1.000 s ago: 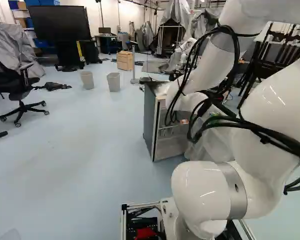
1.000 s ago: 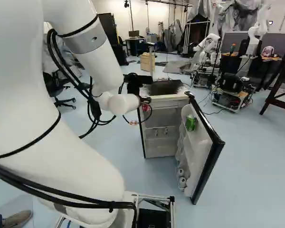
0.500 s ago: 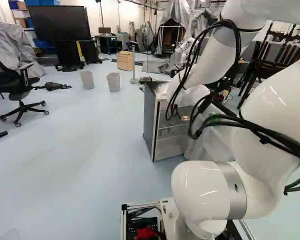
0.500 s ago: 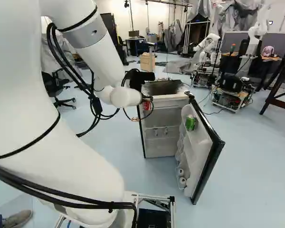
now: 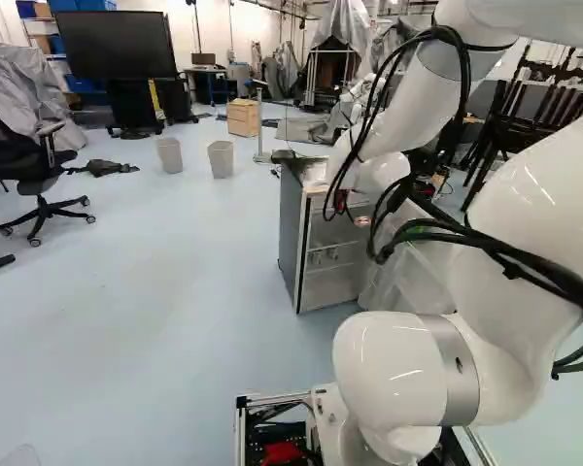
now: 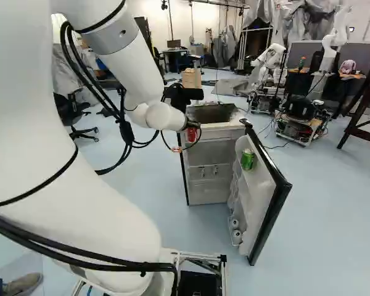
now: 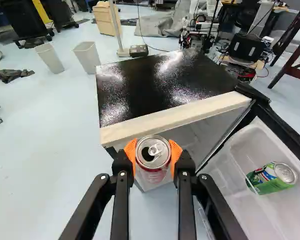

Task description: Grab a drink from the fridge

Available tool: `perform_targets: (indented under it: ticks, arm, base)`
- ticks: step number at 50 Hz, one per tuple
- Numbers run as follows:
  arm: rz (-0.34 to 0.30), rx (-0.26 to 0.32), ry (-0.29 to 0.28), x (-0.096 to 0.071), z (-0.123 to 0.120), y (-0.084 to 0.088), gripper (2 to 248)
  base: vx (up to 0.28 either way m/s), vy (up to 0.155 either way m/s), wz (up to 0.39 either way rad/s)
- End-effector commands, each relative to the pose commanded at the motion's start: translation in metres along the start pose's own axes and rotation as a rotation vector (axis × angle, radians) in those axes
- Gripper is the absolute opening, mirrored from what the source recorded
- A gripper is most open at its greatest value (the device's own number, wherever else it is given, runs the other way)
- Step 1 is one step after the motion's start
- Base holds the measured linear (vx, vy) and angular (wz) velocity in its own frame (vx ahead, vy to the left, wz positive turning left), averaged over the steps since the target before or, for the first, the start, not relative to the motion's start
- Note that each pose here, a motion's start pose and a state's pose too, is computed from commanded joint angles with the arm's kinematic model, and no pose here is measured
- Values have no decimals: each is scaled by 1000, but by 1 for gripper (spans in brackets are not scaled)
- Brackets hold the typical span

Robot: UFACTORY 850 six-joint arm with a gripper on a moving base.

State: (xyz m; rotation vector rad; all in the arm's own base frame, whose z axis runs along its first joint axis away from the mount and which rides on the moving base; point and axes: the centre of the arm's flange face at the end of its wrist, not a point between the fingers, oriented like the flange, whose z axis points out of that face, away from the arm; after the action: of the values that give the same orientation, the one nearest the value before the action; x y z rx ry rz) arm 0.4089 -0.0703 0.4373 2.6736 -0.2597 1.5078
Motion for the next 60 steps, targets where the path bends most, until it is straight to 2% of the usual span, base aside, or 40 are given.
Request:
perform_targets:
  ticks: [17,44,60]
  arm:
    - [-1,0,-12,19,3,-1,91]
    - [-6,9,42,56,8,-6,91]
    - [-9,11,25,75,13,-9,91]
  base:
    - [0,0,0]
    - [0,0,0]
    - [0,0,0]
